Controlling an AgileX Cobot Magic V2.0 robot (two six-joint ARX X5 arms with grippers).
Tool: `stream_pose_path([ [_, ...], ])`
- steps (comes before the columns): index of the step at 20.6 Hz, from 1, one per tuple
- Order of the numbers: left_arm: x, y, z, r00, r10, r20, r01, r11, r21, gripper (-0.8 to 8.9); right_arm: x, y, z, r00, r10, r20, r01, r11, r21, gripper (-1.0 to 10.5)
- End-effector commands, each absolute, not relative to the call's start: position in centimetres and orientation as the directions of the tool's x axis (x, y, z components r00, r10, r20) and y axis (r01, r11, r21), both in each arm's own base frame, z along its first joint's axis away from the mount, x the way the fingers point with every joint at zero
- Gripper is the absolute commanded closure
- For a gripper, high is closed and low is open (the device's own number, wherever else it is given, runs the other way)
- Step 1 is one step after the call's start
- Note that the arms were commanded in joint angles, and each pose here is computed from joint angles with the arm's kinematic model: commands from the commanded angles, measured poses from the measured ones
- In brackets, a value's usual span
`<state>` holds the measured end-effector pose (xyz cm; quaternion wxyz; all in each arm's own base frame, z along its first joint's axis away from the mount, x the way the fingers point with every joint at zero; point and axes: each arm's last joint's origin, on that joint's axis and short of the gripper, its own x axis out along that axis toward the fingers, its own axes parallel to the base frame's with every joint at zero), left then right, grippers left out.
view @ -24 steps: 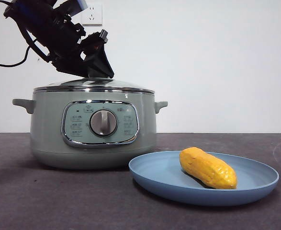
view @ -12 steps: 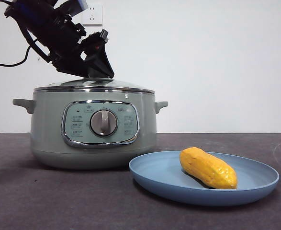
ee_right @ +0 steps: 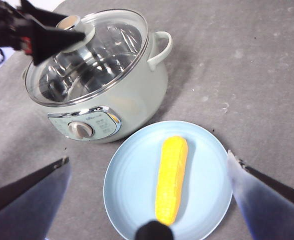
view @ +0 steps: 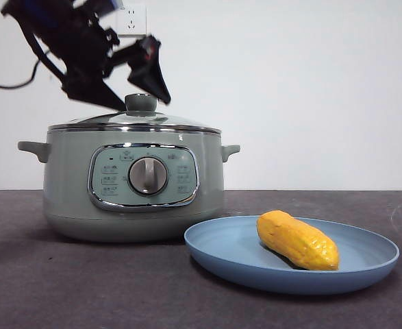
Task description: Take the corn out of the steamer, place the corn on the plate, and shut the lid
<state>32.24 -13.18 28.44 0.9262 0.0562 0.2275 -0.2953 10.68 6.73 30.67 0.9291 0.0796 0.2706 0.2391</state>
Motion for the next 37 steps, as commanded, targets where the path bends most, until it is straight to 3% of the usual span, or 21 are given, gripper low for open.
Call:
stream_pose_path([
  [1,31.0,-12.8,30.2,0.741,-0.533,-0.41,0.576,0.817,-0.022,2.94,10.7,6.8,30.5,0.738,0.489,-0.465,-0.412,0.872,0.264,3.8],
  [8,26.1,-10.9,35.0,0.753,-0.551,-0.359,0.583,0.812,-0.022,2.97,10.6,6.7,30.5,0.73,0.492,-0.474,-0.432,0.87,0.237,3.8],
  [18,16.7,-7.5,37.4,0.635,-0.591,-0.498,0.609,0.779,-0.149,3.14,10.0,6.8,29.6,0.595,0.583,-0.553,-0.55,0.797,0.249,3.8],
  [26,13.5,-6.4,36.6,0.513,-0.595,-0.619,0.608,0.76,-0.227,3.17,9.7,6.8,29.4,0.557,0.596,-0.579,-0.571,0.781,0.254,3.9],
  [29,13.2,-6.3,36.3,0.484,-0.583,-0.652,0.601,0.764,-0.237,4.68,9.7,6.8,29.3,0.556,0.595,-0.581,-0.57,0.781,0.254,5.1],
  [33,13.1,-6.3,36.2,0.48,-0.582,-0.656,0.599,0.764,-0.239,8.33,9.7,6.8,29.3,0.556,0.594,-0.581,-0.57,0.781,0.254,8.8],
  [34,13.1,-6.3,36.2,0.48,-0.582,-0.657,0.599,0.764,-0.239,8.18,9.7,6.8,29.3,0.556,0.594,-0.581,-0.57,0.781,0.254,9.7],
  [37,13.1,-6.3,36.2,0.481,-0.582,-0.656,0.601,0.764,-0.237,8.19,9.7,6.8,29.3,0.555,0.594,-0.581,-0.57,0.781,0.254,9.5],
])
